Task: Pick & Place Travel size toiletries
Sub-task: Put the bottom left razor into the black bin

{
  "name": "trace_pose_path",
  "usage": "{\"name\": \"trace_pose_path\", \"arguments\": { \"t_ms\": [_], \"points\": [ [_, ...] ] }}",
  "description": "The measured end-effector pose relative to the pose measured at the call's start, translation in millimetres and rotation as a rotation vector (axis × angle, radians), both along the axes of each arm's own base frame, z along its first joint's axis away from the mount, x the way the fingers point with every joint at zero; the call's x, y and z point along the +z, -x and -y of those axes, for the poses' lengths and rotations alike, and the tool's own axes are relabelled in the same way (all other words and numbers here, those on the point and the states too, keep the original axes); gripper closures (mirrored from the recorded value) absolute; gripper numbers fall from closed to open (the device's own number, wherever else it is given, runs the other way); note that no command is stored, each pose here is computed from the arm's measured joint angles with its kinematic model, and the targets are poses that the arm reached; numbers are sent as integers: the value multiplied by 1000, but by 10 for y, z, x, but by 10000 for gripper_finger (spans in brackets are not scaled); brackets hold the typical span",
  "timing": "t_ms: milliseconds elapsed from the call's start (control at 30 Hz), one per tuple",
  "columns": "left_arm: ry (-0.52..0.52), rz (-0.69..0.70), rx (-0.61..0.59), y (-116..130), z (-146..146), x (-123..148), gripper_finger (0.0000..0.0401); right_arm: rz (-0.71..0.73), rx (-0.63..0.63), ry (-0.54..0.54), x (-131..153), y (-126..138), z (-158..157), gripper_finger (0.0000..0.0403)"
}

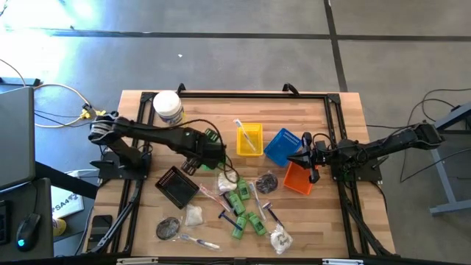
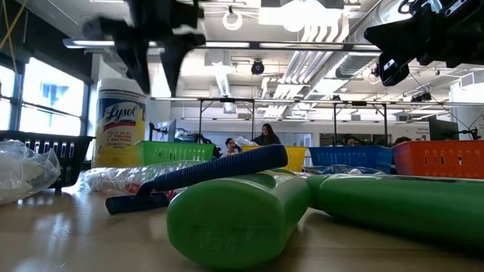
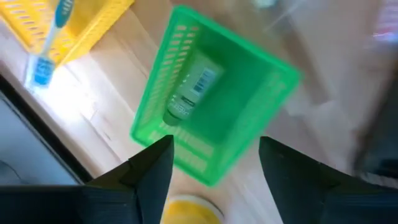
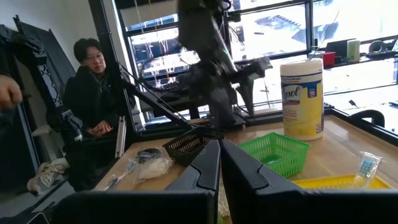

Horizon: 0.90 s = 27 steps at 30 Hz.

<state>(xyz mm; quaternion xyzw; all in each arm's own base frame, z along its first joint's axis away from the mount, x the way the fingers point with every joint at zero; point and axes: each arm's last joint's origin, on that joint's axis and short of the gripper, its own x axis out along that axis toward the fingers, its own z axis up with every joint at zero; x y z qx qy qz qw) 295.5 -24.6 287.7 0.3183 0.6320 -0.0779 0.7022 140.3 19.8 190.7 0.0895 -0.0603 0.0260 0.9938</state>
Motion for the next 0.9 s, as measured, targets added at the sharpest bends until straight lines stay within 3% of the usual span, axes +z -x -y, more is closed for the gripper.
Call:
{"name": "trace_pose_path", "arguments": {
  "t_ms": [200,333,433,567,700,800,900],
  "points": [
    [177,8,72,438,237,413,265,0,0,0,0,0,0,394],
    [353,200,196,805,260,622,335,1,0,2,1,0,0,394],
    [513,401,224,1028,283,659,384,0,0,4,0,0,0,394],
    [701,630,221,1260,323,503,392,0,-1,4,0,0,0,394],
    [848,803,316,1396,312,201,389,1,-3,4,1,0,1,394],
    [849,906,397,1439,282,-69,395,0,-9,3,0,0,3,394],
    [786,969,451,1457,257,-338,399,0,-9,4,0,0,3,394]
  ]
}}
